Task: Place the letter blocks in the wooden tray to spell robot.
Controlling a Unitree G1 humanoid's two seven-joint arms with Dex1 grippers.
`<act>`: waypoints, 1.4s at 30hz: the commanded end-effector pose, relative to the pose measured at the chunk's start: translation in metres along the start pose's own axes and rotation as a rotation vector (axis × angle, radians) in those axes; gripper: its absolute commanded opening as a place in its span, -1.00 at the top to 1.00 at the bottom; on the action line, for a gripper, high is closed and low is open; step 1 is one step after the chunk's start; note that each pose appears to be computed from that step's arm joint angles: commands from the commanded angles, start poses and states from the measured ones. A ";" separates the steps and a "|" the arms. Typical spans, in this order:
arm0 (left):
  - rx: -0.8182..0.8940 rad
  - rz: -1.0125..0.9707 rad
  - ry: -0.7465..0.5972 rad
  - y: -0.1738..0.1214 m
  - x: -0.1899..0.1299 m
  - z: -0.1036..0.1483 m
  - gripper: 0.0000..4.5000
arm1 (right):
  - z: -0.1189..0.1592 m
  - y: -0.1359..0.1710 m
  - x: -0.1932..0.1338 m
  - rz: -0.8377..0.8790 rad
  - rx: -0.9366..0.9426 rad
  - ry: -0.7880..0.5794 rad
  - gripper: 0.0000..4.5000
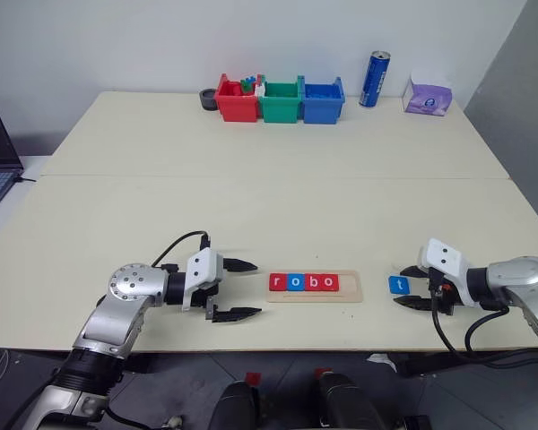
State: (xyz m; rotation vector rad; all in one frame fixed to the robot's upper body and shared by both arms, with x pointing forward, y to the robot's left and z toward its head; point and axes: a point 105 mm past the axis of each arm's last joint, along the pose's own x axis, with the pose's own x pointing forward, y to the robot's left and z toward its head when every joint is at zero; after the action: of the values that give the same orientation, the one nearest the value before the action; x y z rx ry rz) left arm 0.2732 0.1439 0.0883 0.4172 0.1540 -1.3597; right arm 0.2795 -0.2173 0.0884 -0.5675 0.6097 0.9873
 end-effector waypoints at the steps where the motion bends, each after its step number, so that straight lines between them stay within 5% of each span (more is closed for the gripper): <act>1: 0.042 -0.005 -0.012 -0.001 -0.001 0.010 -1.00 | 0.009 0.002 0.001 0.017 -0.001 -0.041 0.18; 3: 0.043 -0.004 -0.011 -0.001 -0.001 0.011 -1.00 | 0.012 0.003 0.000 0.024 -0.007 -0.048 0.35; 15: 0.043 0.002 -0.008 0.001 -0.003 0.015 -1.00 | 0.070 0.030 0.013 0.099 -0.190 -0.113 0.35; 42: 0.027 0.020 -0.015 -0.006 -0.002 -0.002 -1.00 | 0.075 0.025 0.037 0.149 -0.302 0.001 0.35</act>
State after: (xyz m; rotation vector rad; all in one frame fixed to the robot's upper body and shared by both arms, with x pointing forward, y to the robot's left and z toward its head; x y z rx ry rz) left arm 0.2681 0.1474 0.0814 0.4190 0.1522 -1.3459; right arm 0.2857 -0.1375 0.1019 -0.7668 0.5487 1.2204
